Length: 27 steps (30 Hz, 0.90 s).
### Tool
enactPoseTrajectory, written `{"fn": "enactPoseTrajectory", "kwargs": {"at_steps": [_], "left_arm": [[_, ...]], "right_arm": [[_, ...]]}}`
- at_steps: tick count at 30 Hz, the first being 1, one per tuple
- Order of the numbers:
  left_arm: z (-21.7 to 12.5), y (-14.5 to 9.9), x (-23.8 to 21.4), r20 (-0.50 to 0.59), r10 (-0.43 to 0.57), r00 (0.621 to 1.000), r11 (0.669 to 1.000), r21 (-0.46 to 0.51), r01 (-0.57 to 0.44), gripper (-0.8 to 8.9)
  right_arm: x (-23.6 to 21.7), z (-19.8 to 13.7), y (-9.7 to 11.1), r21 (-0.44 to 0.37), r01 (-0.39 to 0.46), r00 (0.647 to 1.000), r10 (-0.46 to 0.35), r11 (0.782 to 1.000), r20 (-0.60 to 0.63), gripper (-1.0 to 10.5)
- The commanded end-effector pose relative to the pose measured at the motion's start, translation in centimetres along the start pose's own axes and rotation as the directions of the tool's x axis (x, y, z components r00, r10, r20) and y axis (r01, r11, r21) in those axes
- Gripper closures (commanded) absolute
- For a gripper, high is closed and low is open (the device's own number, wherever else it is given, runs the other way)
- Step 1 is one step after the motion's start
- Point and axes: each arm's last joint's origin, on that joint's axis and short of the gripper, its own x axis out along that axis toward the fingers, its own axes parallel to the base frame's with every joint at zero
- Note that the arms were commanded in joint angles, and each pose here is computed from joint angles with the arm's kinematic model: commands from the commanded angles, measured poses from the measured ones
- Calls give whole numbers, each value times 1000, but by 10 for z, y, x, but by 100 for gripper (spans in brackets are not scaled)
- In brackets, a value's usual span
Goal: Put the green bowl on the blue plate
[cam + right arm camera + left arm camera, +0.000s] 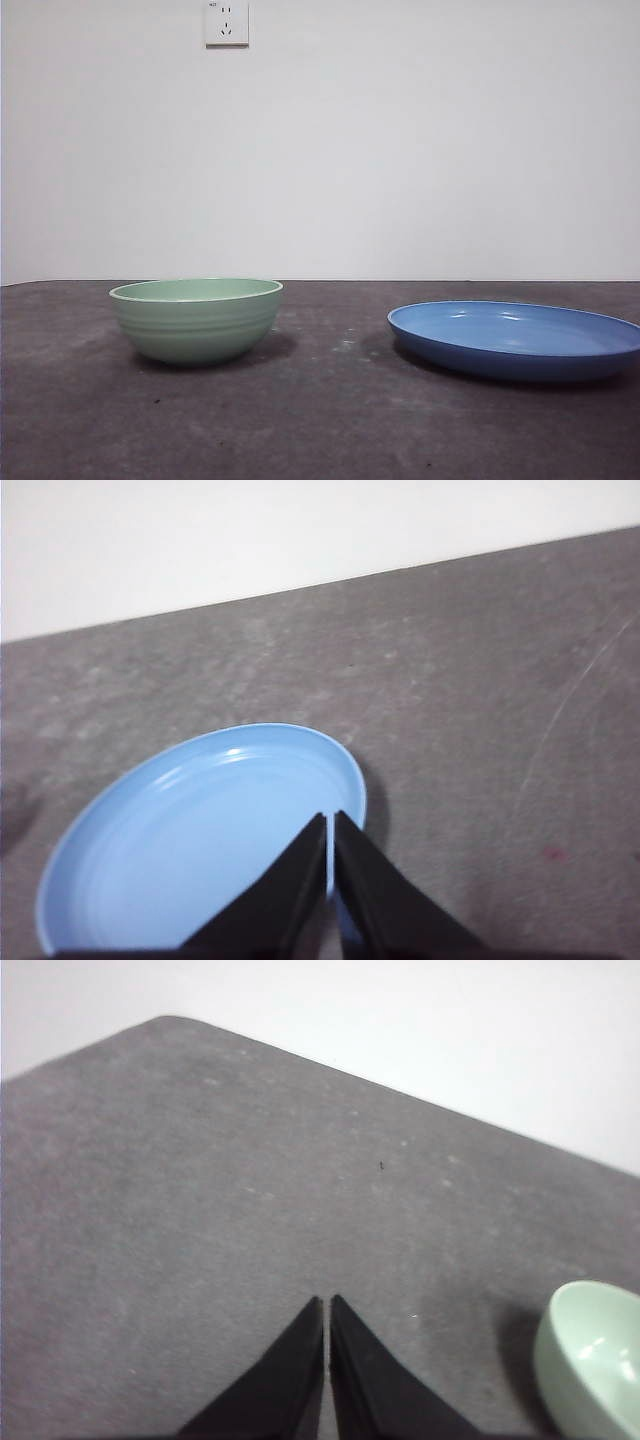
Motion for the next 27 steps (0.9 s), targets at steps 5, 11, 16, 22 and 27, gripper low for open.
{"fn": "enactPoseTrajectory", "kwargs": {"at_steps": [5, 11, 16, 22, 27], "left_arm": [[11, -6, -5, 2, -94, 996, 985, -142, 93, 803], [44, -19, -21, 36, -127, 991, 979, -153, 131, 803], [78, -32, -35, 31, -175, 984, 976, -125, 177, 803], [114, -48, -43, -90, -262, 961, 965, -43, 259, 803], [135, -58, -42, -247, -295, 923, 950, 25, 311, 803]], "right_arm": [[-3, 12, 5, 115, -73, 996, 66, 991, 58, 940], [-19, 50, 19, 91, -111, 982, 95, 990, 161, 940], [-40, 84, 33, 74, -117, 978, 102, 990, 184, 940], [-60, 122, 49, 5, -79, 994, 79, 997, 79, 940], [-68, 148, 59, -71, -104, 990, 96, 992, -101, 940]]}}
